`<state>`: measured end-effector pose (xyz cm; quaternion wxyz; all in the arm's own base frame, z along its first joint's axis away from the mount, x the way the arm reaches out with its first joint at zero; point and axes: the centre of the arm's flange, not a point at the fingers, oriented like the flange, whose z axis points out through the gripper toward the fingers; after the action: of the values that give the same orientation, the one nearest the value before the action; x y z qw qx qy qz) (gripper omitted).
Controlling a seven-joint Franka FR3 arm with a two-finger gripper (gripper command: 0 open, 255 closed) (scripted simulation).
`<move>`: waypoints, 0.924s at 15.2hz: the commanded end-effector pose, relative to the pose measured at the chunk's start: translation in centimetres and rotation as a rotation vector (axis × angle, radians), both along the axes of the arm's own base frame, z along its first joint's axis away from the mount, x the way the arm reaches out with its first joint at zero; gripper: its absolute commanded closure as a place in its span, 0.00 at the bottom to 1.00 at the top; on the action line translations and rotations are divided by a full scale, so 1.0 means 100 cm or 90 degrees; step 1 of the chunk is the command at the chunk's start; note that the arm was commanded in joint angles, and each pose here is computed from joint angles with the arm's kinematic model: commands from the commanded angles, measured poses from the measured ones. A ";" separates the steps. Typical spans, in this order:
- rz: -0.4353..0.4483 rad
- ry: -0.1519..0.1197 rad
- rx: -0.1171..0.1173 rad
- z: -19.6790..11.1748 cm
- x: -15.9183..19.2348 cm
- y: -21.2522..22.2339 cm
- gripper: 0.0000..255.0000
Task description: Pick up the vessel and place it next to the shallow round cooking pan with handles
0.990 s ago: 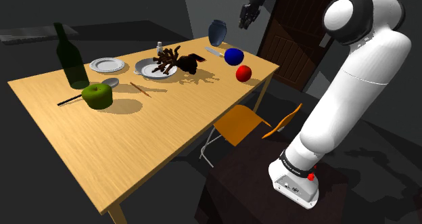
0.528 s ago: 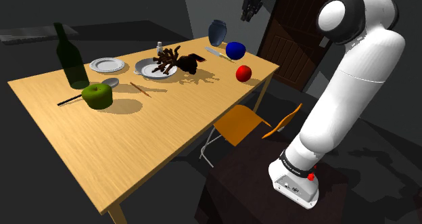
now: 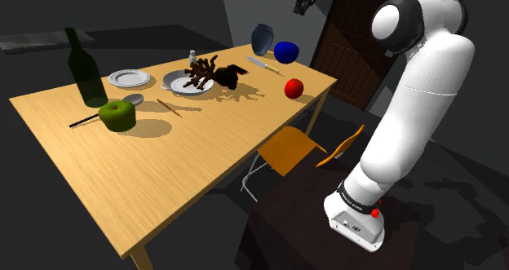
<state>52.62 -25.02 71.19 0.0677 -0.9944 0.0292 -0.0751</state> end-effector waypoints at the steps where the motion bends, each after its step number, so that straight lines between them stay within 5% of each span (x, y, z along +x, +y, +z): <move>1: 0.000 0.000 0.000 0.011 0.000 -0.001 1.00; 7: 0.000 0.000 0.000 0.041 0.000 -0.001 1.00; 14: 0.000 0.000 0.000 -0.020 0.049 0.048 1.00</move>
<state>57.02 -20.95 69.94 0.0682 -0.9945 0.0289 -0.0743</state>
